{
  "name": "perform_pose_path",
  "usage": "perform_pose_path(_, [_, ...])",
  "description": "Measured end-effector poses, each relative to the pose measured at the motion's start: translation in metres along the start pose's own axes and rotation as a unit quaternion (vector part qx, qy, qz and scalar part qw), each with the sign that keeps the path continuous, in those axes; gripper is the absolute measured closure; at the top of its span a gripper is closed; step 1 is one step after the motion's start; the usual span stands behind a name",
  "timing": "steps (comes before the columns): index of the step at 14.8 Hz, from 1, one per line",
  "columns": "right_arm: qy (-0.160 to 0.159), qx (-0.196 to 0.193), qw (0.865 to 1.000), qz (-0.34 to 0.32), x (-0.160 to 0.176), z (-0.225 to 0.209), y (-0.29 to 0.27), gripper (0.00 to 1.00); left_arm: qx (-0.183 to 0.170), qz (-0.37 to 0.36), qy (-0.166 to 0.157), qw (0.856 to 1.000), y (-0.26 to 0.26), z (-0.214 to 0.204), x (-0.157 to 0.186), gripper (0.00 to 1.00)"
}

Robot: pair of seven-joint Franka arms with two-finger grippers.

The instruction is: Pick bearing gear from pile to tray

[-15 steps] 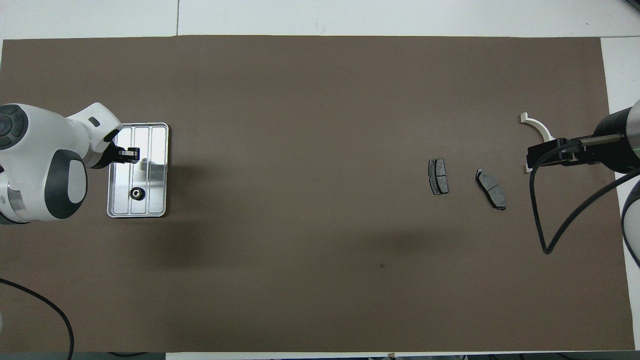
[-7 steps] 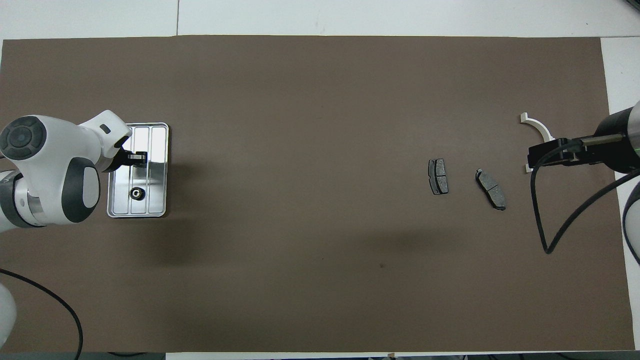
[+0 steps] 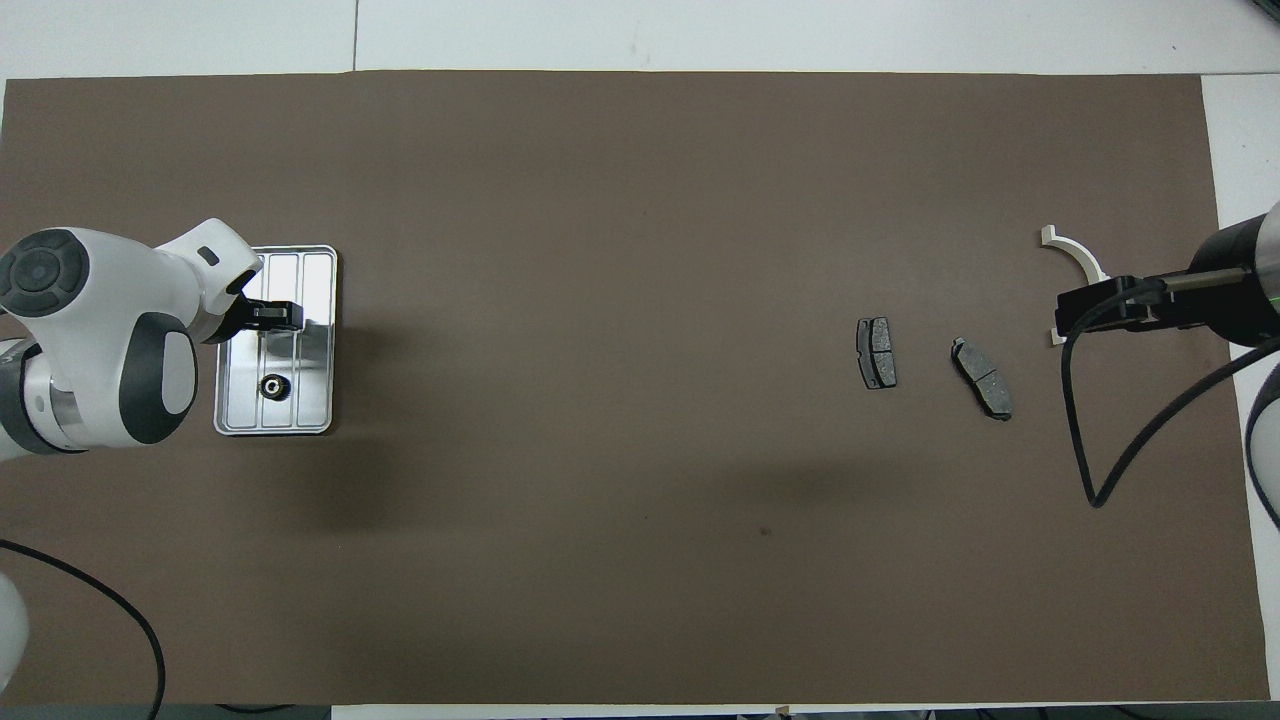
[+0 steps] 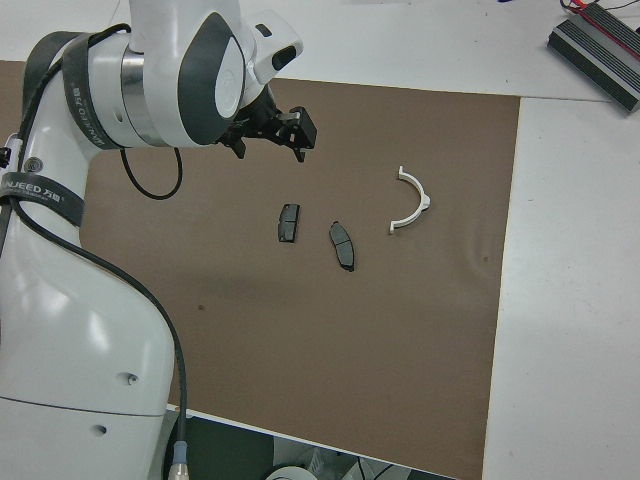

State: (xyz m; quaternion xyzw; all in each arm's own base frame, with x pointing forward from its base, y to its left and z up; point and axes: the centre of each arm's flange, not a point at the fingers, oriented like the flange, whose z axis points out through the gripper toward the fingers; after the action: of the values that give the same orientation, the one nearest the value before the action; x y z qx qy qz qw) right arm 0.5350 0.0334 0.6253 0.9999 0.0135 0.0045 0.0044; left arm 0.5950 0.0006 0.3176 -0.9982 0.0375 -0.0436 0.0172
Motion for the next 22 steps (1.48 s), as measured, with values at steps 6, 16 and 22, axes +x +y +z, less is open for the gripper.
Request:
perform_pose_path(6, [0.000,0.000,1.000,0.000,0.000,0.000,0.000,0.00,0.003,-0.046,0.026,0.999,-0.024,-0.170,0.014,0.00])
perform_pose_path(16, [0.000,0.000,1.000,0.001,0.000,0.000,0.001,0.00,-0.010,-0.054,-0.034,0.998,-0.010,-0.275,-0.032,0.00])
perform_pose_path(22, [0.000,0.000,1.000,0.001,0.000,0.000,0.001,0.00,-0.014,-0.053,-0.043,0.998,-0.007,-0.286,-0.031,0.00])
